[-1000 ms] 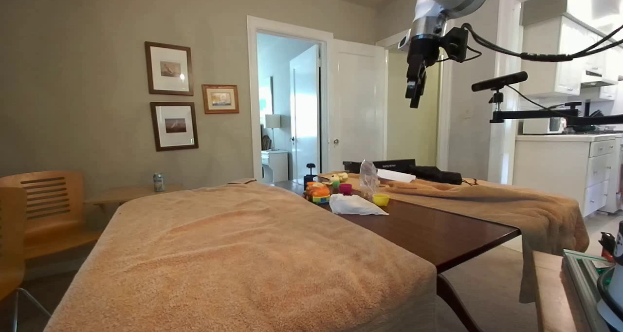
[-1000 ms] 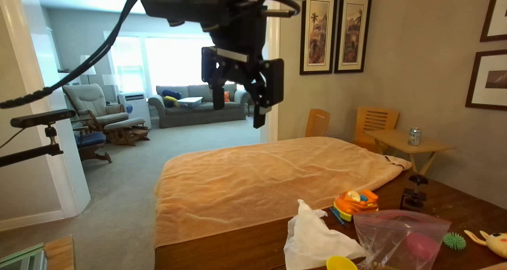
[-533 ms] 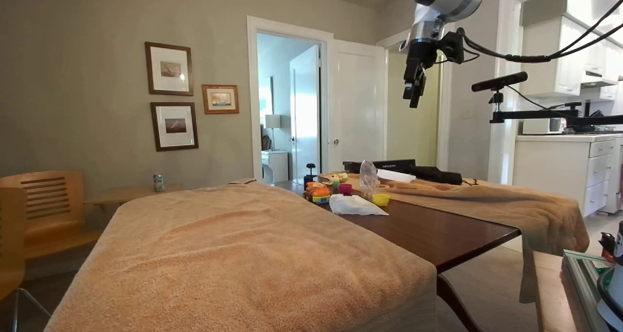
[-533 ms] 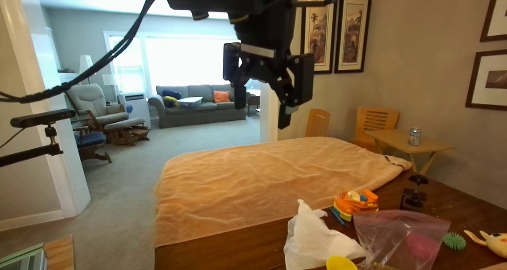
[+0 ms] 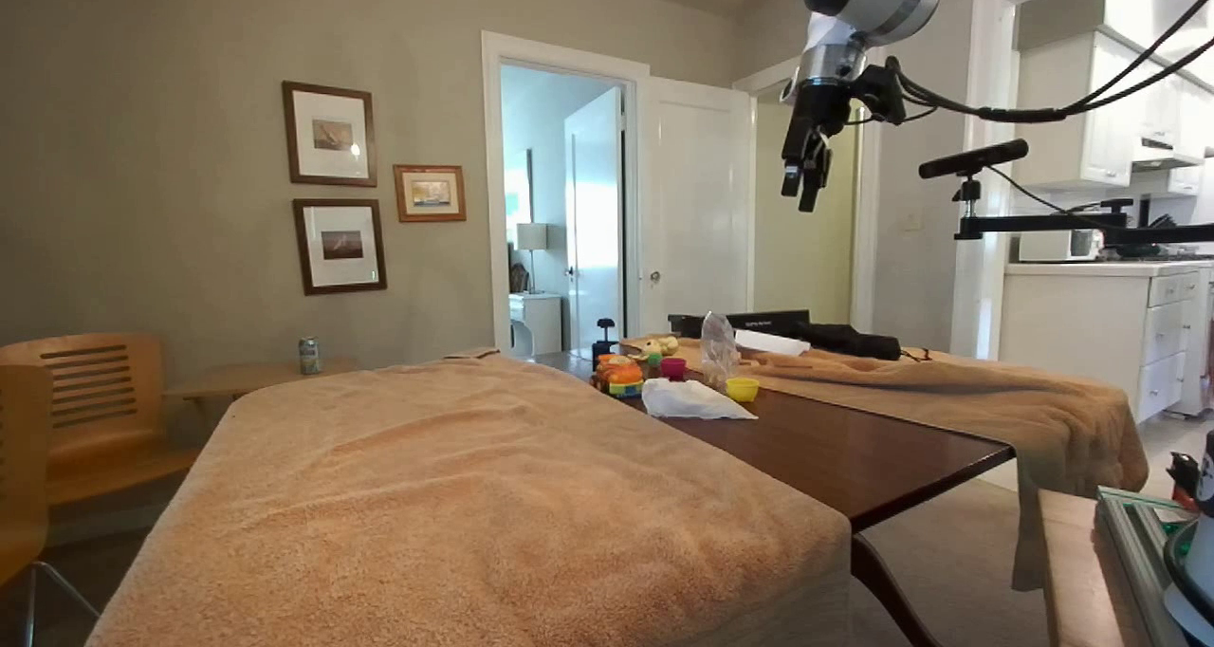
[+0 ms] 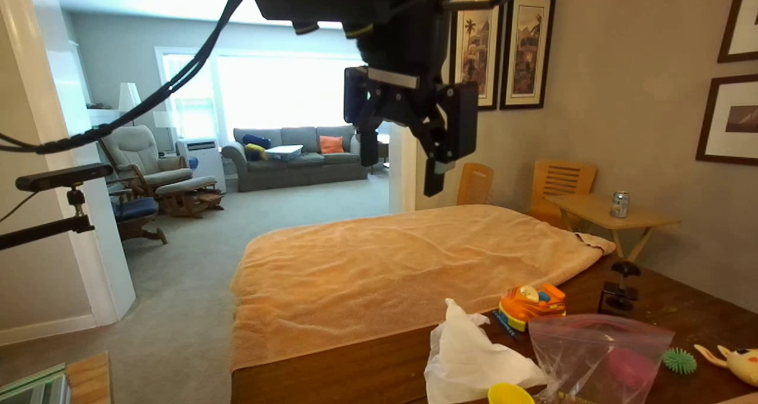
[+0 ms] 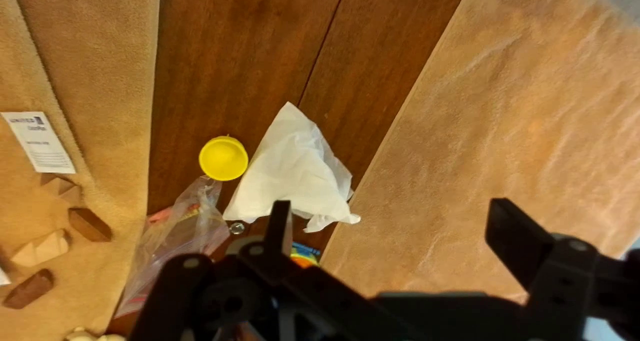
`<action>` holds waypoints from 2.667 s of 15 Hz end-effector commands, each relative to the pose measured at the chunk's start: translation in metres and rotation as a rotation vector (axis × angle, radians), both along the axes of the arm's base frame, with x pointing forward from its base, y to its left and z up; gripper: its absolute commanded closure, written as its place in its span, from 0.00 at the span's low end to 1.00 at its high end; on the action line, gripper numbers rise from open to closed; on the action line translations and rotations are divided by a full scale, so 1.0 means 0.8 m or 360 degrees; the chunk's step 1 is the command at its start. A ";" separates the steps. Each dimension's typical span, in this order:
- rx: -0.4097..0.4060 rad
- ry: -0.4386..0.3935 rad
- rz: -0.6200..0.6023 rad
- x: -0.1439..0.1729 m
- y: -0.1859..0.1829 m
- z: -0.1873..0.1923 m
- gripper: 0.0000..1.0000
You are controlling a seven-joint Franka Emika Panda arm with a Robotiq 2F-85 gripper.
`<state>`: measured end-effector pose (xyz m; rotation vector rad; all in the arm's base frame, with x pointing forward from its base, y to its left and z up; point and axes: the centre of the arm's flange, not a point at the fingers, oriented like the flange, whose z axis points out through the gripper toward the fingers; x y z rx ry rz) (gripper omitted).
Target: Move the purple bowl forwards.
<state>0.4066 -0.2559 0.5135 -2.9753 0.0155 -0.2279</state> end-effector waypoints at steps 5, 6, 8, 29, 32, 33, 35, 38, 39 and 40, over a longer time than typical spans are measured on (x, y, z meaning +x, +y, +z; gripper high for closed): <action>-0.0059 -0.0106 -0.0585 0.082 -0.049 -0.013 0.00; -0.0064 -0.0116 -0.0620 0.091 -0.051 -0.016 0.00; -0.0069 -0.0122 -0.0661 0.113 -0.055 -0.021 0.00; -0.0174 -0.0098 -0.0747 0.165 -0.094 -0.044 0.00; -0.0204 -0.0142 -0.0741 0.191 -0.119 -0.044 0.00; -0.0209 -0.0155 -0.0744 0.203 -0.131 -0.045 0.00; -0.0243 -0.0184 -0.0747 0.220 -0.152 -0.047 0.00; -0.0281 -0.0224 -0.0748 0.241 -0.174 -0.050 0.00; -0.0284 -0.0234 -0.0747 0.249 -0.180 -0.051 0.00; -0.0291 -0.0241 -0.0748 0.256 -0.187 -0.054 0.00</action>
